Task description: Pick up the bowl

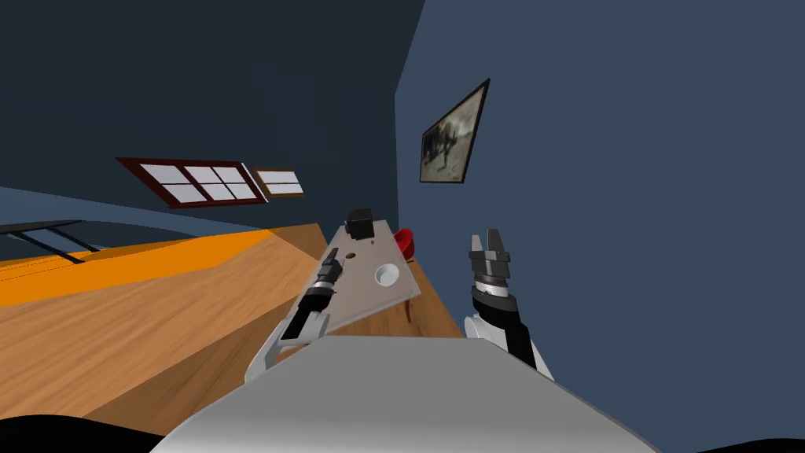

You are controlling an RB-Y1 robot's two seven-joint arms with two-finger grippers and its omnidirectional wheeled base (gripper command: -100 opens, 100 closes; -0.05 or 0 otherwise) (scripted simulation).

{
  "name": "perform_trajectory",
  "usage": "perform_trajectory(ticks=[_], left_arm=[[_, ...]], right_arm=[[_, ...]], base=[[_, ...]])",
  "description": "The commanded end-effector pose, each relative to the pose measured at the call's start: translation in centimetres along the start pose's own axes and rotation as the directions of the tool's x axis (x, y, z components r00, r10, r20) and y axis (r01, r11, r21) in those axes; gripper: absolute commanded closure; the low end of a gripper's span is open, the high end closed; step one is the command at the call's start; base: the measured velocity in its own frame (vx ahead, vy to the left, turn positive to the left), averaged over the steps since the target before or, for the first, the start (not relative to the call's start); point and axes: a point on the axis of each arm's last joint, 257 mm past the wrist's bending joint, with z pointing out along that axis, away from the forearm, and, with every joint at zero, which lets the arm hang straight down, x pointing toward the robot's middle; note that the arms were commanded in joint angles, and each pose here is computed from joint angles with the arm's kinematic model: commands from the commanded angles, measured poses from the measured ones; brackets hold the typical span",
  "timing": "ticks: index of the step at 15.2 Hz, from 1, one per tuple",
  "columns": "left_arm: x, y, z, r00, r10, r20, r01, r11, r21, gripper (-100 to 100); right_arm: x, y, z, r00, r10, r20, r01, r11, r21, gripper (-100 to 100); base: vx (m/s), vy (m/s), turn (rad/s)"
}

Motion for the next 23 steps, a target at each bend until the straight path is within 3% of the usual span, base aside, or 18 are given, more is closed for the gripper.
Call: perform_trajectory(ticks=[1,4,8,9,13,14,15,16,17,21,22,23], left_arm=[[-0.7,2.0,0.1,1.000,-0.002,0.014,0.003,0.998,-0.057,-100],[-2.3,6.0,0.4,0.999,-0.008,0.045,0.015,0.987,-0.161,-100],[-3.2,8.7,0.2,0.998,-0.010,0.067,0.026,0.971,-0.237,-100],[-3.9,10.4,0.3,0.996,-0.014,0.086,0.038,0.958,-0.285,-100],[-5.4,14.2,-0.1,0.992,-0.022,0.127,0.070,0.922,-0.382,-100],[-5.6,15.4,-0.7,0.991,-0.019,0.134,0.074,0.908,-0.413,-100],[-5.6,15.4,-0.7,0.991,-0.019,0.134,0.074,0.908,-0.413,-100],[-6.3,17.2,-1.0,0.987,-0.023,0.157,0.094,0.883,-0.459,-100],[-6.4,17.5,-1.2,0.987,-0.022,0.159,0.095,0.878,-0.468,-100],[-7.6,21.6,-2.6,0.978,-0.027,0.208,0.144,0.810,-0.568,-100],[-7.6,21.6,-2.6,0.978,-0.027,0.209,0.144,0.809,-0.570,-100],[-8.0,23.3,-3.2,0.972,-0.031,0.232,0.169,0.778,-0.605,-100]], right_arm=[[0.0,0.0,0.0,1.000,0.000,0.000,0.000,1.000,0.000,0],[0.0,0.0,0.0,1.000,0.000,0.000,0.000,1.000,0.000,0],[0.0,0.0,0.0,1.000,0.000,0.000,0.000,1.000,0.000,0],[0.0,0.0,0.0,1.000,0.000,0.000,0.000,1.000,0.000,0],[0.0,0.0,0.0,1.000,0.000,0.000,0.000,1.000,0.000,0],[0.0,0.0,0.0,1.000,0.000,0.000,0.000,1.000,0.000,0],[0.0,0.0,0.0,1.000,0.000,0.000,0.000,1.000,0.000,0],[0.0,0.0,0.0,1.000,0.000,0.000,0.000,1.000,0.000,0],[0.0,0.0,0.0,1.000,0.000,0.000,0.000,1.000,0.000,0],[0.0,0.0,0.0,1.000,0.000,0.000,0.000,1.000,0.000,0],[0.0,0.0,0.0,1.000,0.000,0.000,0.000,1.000,0.000,0],[0.0,0.0,0.0,1.000,0.000,0.000,0.000,1.000,0.000,0]], base=[[0.006,-0.025,-0.109],[0.007,-0.028,-0.140],[0.006,-0.030,-0.110],[0.008,-0.024,-0.129],[0.010,-0.027,-0.154],[0.010,-0.030,-0.140],[0.008,-0.021,-0.043],[0.011,-0.025,-0.119],[0.010,-0.024,-0.130],[0.014,-0.030,-0.166],[0.008,-0.020,-0.015],[0.010,-0.025,-0.104]])
